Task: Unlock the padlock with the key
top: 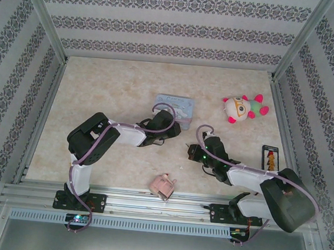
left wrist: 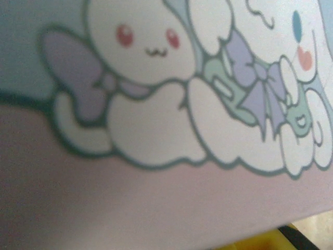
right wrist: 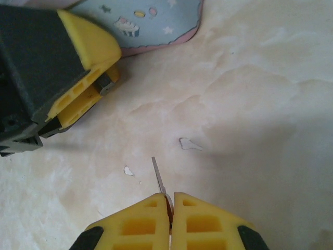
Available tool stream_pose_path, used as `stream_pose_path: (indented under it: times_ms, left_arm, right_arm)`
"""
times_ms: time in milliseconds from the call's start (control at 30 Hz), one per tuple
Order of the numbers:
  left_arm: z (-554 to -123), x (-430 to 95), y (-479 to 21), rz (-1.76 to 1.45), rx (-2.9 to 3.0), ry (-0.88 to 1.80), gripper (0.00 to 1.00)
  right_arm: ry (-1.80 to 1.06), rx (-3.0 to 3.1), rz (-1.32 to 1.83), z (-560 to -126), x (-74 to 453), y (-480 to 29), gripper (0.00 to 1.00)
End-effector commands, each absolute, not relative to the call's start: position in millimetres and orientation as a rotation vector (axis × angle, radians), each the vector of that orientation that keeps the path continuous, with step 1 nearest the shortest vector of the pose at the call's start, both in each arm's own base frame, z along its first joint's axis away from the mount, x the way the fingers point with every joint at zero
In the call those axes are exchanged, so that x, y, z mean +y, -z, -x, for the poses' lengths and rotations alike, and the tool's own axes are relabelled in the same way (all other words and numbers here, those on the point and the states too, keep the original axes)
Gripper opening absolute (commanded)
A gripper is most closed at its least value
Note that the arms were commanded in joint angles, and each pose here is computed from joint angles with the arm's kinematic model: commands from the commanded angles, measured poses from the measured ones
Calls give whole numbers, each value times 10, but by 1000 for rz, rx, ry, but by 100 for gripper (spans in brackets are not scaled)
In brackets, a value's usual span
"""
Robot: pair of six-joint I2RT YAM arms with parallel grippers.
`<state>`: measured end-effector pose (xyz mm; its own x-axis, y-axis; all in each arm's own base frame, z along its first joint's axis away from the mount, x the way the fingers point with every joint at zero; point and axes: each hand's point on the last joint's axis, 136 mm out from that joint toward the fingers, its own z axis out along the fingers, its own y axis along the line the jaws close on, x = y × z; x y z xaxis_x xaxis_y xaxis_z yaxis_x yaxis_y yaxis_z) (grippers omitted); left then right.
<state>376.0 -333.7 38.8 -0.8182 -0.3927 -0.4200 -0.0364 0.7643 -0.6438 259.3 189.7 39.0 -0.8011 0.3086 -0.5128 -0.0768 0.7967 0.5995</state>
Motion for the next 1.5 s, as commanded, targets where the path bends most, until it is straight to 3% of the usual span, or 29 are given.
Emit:
stream_pose_path:
  times_ms: [0,467,1467]
  left_arm:
    - [-3815,-3474,-661,369,2323,1010,15]
    - [-3882,-3623,-775,441,2333,1192,21]
    - [-3947,-3585,-840,531,2241,1314,21]
  right_arm:
    - [-841,2276,-138,-2743,1992,-524,0]
    - [-853,2178,-147,-2986,2079,-609,0]
    - [-926,2037,-221,-3048,1984,-626,0]
